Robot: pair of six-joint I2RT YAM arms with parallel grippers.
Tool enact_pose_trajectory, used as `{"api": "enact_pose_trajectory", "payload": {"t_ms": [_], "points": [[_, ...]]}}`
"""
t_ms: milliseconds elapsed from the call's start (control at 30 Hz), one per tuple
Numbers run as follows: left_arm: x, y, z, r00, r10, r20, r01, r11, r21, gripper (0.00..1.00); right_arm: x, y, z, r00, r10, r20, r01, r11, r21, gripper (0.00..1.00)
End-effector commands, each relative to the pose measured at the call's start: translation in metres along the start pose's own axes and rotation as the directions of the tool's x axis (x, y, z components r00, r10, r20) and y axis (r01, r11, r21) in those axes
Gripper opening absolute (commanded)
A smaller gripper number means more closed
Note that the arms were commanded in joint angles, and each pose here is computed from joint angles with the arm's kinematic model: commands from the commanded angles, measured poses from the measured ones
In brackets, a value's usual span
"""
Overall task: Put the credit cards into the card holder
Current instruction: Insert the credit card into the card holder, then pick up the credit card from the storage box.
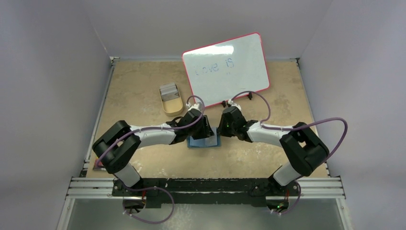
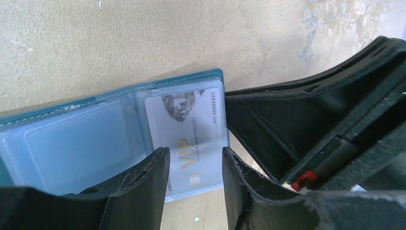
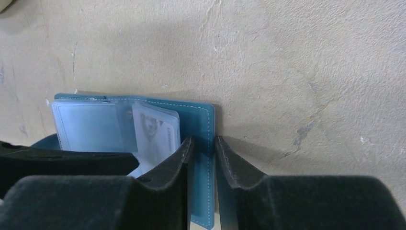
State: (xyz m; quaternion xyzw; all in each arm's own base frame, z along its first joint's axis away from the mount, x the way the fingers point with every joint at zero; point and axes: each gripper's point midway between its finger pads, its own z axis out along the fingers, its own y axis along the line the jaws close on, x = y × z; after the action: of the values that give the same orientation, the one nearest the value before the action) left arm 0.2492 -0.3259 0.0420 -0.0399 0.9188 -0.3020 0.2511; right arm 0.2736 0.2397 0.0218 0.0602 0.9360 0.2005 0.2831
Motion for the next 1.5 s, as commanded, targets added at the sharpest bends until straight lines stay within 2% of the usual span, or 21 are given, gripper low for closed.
{"api": "enact_pose_trajectory", "payload": {"t_ms": [0,100,267,467,600,700,833,1000,1133,1367,1467], "points": [[-0.033,-0.022,-0.023,0.995,0.043,0.090,-0.046,0.999,0.030,0.43,-0.002,-0.001,-0.001,1.000,-0.013,0.009,0.012,1.000,0.003,0.24],[-0.047,-0.012,-0.033,0.987,0.115,0.108,-0.112,0.993,-0.039,0.44,-0.006,-0.001,-0.005,1.000,-0.018,0.016,0.018,1.000,0.008,0.24],[-0.089,0.003,-0.064,0.951,0.279,0.135,-0.264,0.957,-0.119,0.53,-0.013,-0.003,-0.020,0.999,-0.026,0.046,0.025,0.999,0.021,0.27],[-0.152,0.055,-0.098,0.873,0.482,0.072,-0.429,0.830,-0.358,0.54,-0.031,0.009,-0.046,0.994,-0.033,0.108,0.036,0.999,-0.026,0.33],[-0.190,0.084,-0.116,0.839,0.543,0.040,-0.473,0.763,-0.441,0.54,-0.046,0.019,-0.061,0.984,-0.054,0.168,0.066,0.996,-0.064,0.38],[-0.212,0.099,-0.122,0.810,0.586,-0.015,-0.528,0.717,-0.456,0.55,-0.052,0.024,-0.071,0.980,-0.059,0.192,0.076,0.994,-0.084,0.38],[-0.222,0.117,-0.106,0.726,0.671,-0.149,-0.659,0.619,-0.427,0.59,-0.057,0.036,-0.082,0.974,-0.075,0.214,0.108,0.984,-0.144,0.38],[-0.235,0.116,-0.079,0.634,0.754,-0.171,-0.753,0.553,-0.356,0.59,-0.058,0.049,-0.090,0.976,-0.085,0.200,0.124,0.974,-0.192,0.38],[-0.247,0.131,-0.073,0.567,0.795,-0.213,-0.795,0.462,-0.392,0.59,-0.054,0.053,-0.095,0.979,-0.077,0.191,0.121,0.966,-0.227,0.37],[-0.259,0.156,-0.056,0.481,0.821,-0.306,-0.852,0.356,-0.383,0.58,-0.044,0.053,-0.094,0.984,-0.055,0.171,0.098,0.962,-0.256,0.37],[-0.265,0.160,-0.050,0.467,0.829,-0.308,-0.856,0.335,-0.395,0.59,-0.042,0.052,-0.090,0.985,-0.062,0.159,0.100,0.965,-0.243,0.37]]}}
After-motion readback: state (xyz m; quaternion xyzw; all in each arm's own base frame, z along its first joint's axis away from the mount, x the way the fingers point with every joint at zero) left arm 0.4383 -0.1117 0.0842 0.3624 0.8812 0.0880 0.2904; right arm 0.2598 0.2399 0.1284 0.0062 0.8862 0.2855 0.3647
